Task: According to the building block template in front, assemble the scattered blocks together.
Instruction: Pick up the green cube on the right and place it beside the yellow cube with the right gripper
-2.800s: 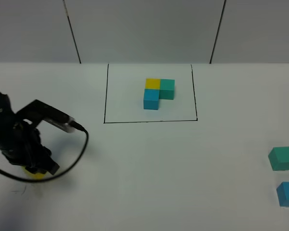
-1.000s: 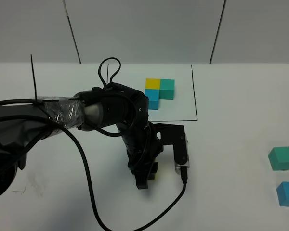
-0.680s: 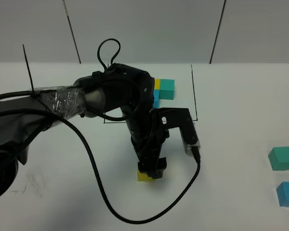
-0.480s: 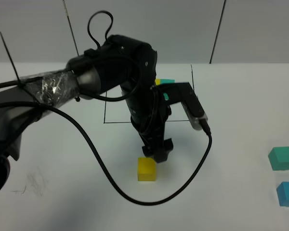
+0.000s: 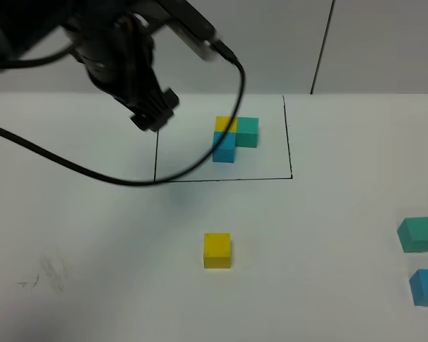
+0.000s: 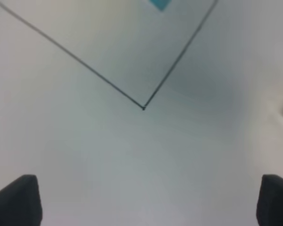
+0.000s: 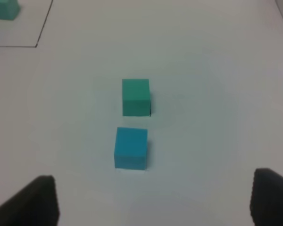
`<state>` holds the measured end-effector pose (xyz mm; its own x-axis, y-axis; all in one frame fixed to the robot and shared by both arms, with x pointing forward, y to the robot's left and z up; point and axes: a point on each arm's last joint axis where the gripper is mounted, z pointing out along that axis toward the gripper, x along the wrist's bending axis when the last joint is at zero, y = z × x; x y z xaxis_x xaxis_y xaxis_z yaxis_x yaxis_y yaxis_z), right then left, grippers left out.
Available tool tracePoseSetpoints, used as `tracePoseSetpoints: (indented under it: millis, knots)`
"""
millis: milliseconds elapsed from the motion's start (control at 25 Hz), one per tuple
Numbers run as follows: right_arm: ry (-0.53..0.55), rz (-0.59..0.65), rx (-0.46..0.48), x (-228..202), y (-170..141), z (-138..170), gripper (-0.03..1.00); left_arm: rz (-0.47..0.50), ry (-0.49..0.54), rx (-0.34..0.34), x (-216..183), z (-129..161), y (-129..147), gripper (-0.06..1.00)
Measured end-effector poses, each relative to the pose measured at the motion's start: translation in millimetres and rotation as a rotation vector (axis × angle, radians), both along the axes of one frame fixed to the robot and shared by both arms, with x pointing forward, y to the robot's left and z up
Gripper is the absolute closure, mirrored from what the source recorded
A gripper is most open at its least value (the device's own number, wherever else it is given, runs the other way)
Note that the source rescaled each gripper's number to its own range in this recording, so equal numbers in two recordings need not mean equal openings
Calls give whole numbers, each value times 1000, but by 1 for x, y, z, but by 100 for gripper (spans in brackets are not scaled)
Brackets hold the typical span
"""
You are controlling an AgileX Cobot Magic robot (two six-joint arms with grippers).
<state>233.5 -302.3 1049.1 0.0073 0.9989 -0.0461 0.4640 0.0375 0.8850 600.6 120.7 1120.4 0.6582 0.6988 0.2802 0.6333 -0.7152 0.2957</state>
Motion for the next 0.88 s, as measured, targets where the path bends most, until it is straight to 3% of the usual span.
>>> tracePoseSetpoints:
  millis: [200,360,640,880]
  knots:
    - [0,0,0,0,0,0,29,143,-56,-171,-21,51,66,0]
    - [0,0,0,0,0,0,29,165,-101,-214,-69,76,101,1]
    - [0,0,0,0,0,0,29,166,-282,-226,-189,108,140,4]
    - [0,0,0,0,0,0,29,151,-566,-329,-326,114,177,6]
